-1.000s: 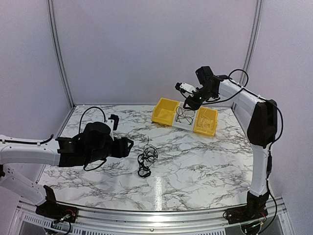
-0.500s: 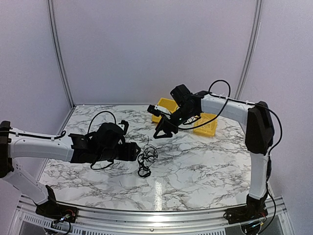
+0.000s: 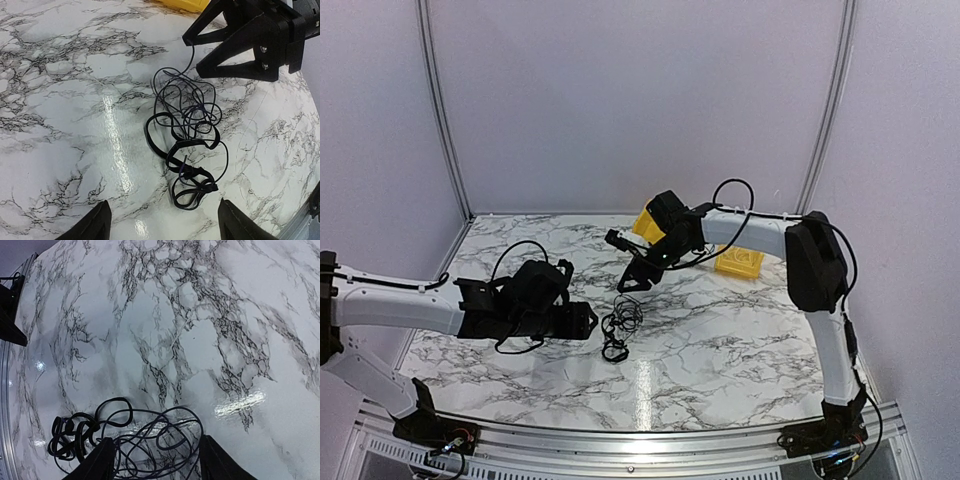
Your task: Untangle the cables
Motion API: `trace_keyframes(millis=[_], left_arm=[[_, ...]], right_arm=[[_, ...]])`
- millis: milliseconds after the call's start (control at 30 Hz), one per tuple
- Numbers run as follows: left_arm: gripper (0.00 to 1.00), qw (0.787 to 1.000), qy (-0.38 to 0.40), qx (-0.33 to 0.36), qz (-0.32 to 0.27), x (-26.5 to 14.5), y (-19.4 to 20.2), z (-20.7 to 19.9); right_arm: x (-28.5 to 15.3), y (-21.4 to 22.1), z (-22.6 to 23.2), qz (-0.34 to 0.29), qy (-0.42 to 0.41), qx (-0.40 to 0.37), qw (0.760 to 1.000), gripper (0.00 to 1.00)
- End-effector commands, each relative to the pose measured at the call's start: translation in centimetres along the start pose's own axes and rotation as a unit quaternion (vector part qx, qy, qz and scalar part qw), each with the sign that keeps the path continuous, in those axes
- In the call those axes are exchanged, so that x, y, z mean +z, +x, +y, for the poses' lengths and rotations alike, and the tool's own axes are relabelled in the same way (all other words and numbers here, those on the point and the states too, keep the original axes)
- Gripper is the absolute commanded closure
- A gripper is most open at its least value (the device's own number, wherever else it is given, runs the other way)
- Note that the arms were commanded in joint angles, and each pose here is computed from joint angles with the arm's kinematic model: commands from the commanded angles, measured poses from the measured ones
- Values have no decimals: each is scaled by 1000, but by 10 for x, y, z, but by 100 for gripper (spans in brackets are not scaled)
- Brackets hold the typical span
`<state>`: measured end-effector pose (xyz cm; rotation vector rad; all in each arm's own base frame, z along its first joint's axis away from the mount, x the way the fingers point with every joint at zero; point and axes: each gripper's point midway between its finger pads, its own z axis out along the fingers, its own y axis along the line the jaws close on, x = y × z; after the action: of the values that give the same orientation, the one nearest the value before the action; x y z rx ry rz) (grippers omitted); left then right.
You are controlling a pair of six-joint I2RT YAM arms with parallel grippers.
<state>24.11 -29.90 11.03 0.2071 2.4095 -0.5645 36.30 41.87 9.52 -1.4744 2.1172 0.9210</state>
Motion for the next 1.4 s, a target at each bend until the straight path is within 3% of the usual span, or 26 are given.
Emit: trace_keyframes(millis=[0,200,467,567,667,767,933,1067,1267,1367], left_arm=[[24,1000,-6,-13,1,-7,2,7],[24,1000,-6,4,1,0,-4,0],[24,999,3,52,-4,22,-22,-24],[24,998,8,59,1,28,-24,-31],[24,998,4,62,-8,30,-27,-31],[24,997,2,70,-34,30,-35,-30],[22,983,36,76,-162,18,-71,-39],[22,976,22,123,-178,40,-87,-53],[20,968,-10,114,-225,58,-122,-59],[27,973,-1,100,-210,81,-125,-55]], right_arm=[[2,-29,-11,-32,32,-5,999,43],[12,-29,-18,-31,32,5,999,69],[1,-30,-12,-30,35,8,999,68],[1,-26,-11,-25,32,10,999,80],[-1,-25,-8,-21,30,7,999,100],[-20,-41,4,-39,23,-7,999,100],[-78,-88,50,-101,-10,-41,994,100],[-114,-111,78,-134,-32,-50,989,100],[-165,-150,109,-176,-44,-61,981,100],[-197,-176,127,-206,-53,-72,974,100]])
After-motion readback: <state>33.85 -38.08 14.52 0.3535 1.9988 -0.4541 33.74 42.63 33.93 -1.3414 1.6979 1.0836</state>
